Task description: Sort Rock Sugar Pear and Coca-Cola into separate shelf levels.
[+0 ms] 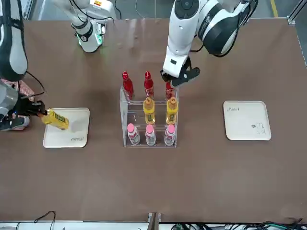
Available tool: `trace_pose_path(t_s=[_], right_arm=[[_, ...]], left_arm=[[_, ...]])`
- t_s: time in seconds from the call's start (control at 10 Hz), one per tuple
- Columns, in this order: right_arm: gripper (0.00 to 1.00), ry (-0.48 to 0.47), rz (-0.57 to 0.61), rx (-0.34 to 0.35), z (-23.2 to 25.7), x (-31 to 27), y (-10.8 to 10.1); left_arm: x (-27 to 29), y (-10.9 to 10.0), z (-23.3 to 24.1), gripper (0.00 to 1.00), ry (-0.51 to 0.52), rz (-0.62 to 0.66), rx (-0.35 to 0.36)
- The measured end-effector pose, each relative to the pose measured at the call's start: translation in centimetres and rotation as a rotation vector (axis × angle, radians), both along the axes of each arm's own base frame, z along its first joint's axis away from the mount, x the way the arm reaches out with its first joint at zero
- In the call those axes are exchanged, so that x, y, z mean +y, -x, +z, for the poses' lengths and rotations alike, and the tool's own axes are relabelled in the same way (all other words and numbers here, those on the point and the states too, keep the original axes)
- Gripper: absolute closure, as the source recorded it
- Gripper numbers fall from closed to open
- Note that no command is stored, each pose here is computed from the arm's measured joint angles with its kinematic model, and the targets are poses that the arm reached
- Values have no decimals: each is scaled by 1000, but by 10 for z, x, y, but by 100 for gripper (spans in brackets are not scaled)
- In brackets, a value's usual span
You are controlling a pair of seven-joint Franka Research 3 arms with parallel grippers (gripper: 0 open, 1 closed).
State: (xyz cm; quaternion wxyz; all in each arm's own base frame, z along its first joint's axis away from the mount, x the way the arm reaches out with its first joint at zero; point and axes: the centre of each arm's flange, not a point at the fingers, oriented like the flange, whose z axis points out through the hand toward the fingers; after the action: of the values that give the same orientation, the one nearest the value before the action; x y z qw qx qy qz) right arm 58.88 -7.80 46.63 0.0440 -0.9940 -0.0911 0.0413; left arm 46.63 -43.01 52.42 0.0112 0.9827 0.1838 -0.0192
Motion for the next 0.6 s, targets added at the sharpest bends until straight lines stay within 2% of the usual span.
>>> trace_pose_path(t_s=[0.2, 0.4, 0.6], right_arm=[[66, 7, -5, 8, 49, 67, -10], [66, -4, -21, 14, 96, 144, -6], [66, -26, -45, 22, 124, 202, 3]], left_arm=[[0, -1, 2, 28, 3, 2, -3], [9, -10, 6, 1, 8, 22, -9], [35, -32, 18, 0, 16, 79, -21]])
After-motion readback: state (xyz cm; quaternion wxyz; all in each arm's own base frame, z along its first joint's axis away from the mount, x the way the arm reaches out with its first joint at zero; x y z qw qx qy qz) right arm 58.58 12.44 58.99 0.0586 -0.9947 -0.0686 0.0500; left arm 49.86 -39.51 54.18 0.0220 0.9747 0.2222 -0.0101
